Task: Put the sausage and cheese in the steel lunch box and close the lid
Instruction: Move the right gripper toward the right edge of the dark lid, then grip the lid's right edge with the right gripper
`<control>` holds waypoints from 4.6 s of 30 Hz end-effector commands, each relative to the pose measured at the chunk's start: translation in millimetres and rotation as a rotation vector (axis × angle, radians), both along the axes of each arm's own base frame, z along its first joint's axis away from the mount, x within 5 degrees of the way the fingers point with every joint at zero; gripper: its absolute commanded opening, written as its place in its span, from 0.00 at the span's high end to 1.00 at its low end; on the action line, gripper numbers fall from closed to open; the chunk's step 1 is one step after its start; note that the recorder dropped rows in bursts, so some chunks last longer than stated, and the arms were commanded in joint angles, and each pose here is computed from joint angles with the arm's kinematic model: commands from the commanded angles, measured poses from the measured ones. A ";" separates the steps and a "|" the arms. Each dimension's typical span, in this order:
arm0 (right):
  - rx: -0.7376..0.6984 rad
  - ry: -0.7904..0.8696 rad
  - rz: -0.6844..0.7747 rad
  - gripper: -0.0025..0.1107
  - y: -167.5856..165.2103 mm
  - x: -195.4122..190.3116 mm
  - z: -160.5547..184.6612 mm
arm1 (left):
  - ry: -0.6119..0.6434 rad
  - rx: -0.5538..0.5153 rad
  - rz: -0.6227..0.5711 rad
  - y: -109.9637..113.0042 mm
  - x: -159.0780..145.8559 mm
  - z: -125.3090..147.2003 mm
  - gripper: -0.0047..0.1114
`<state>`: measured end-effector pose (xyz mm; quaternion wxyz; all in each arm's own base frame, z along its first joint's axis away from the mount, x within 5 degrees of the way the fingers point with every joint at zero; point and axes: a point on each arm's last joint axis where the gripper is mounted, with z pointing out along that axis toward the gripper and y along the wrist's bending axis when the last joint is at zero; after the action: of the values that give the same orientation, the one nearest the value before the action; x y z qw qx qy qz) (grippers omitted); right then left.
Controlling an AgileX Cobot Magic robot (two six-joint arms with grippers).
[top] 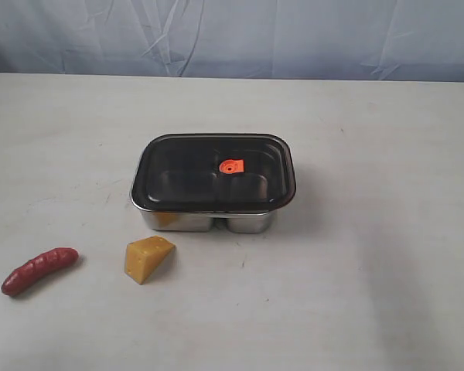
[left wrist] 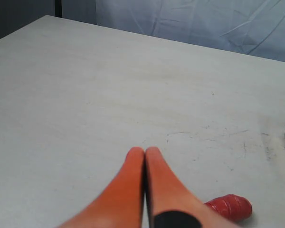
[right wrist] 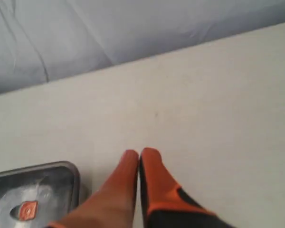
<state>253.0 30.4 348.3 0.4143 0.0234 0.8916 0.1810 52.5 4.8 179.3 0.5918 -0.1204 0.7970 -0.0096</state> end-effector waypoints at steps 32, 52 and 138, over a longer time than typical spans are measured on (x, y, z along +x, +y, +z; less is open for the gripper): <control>0.711 0.632 0.644 0.48 111.8 114.4 -252.9 | -0.014 0.007 0.002 0.3 0.0 0.0 0.96; 0.709 0.631 0.646 0.99 111.8 114.4 -252.2 | -0.014 0.007 0.002 0.3 0.0 0.0 0.96; 0.470 0.728 0.670 0.70 101.1 104.4 -244.6 | -0.014 0.007 0.002 0.3 0.0 0.0 0.96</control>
<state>357.3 134.5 106.3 -0.0206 -0.0972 0.8618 0.4974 52.5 4.8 179.3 0.5918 -0.1204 0.7970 -0.0096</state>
